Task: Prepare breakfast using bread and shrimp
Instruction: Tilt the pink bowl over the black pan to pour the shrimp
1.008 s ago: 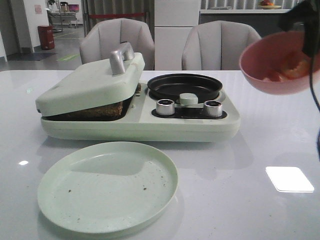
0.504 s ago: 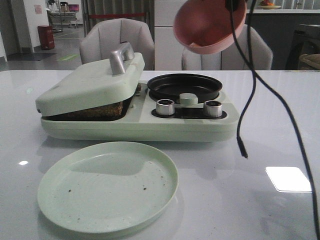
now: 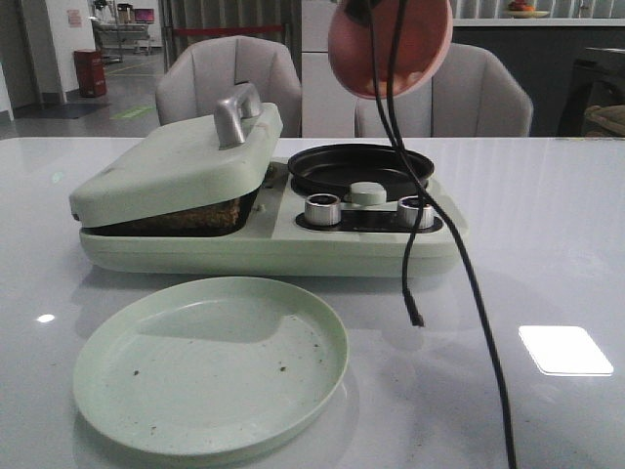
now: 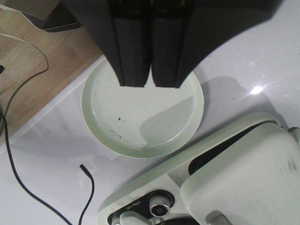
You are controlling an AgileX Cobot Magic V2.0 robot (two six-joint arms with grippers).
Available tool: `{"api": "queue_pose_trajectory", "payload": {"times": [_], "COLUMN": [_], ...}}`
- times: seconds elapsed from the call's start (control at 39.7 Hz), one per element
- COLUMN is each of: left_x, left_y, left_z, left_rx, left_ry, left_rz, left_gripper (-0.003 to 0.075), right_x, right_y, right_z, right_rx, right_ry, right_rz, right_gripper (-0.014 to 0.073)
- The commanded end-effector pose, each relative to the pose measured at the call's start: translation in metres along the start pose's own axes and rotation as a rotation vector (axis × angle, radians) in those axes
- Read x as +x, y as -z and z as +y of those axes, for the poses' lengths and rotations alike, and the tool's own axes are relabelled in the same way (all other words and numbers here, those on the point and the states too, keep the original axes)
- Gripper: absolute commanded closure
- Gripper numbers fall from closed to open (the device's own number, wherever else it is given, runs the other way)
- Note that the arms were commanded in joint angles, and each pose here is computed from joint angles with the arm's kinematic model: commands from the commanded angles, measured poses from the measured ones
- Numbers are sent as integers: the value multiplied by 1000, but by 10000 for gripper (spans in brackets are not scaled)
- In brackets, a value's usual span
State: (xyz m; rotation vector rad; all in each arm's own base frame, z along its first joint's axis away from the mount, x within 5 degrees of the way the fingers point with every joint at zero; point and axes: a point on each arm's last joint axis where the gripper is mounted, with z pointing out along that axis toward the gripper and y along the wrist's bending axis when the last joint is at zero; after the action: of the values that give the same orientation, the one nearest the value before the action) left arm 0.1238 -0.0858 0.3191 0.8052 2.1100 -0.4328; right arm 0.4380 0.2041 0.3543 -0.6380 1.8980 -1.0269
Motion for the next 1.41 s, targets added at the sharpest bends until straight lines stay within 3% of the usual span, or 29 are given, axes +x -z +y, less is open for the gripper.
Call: {"api": "queue_pose_trajectory", "payload": {"times": [0.0, 0.5, 1.39], "left_x": [-14, -14, -14], "left_y": [7, 7, 7], "left_z": [0, 0, 0], "left_rx": [-15, -15, -15], "left_ry": [10, 10, 10], "left_rz": [-100, -100, -100], "left_gripper": [621, 621, 621], "right_x": [-11, -33, -36], "right_y": [29, 64, 67], "right_z": [-53, -67, -70], "right_rx": [201, 530, 518], "right_ry": [-3, 162, 138], "right_rz": [-105, -233, -272], "right_gripper": [551, 551, 551]}}
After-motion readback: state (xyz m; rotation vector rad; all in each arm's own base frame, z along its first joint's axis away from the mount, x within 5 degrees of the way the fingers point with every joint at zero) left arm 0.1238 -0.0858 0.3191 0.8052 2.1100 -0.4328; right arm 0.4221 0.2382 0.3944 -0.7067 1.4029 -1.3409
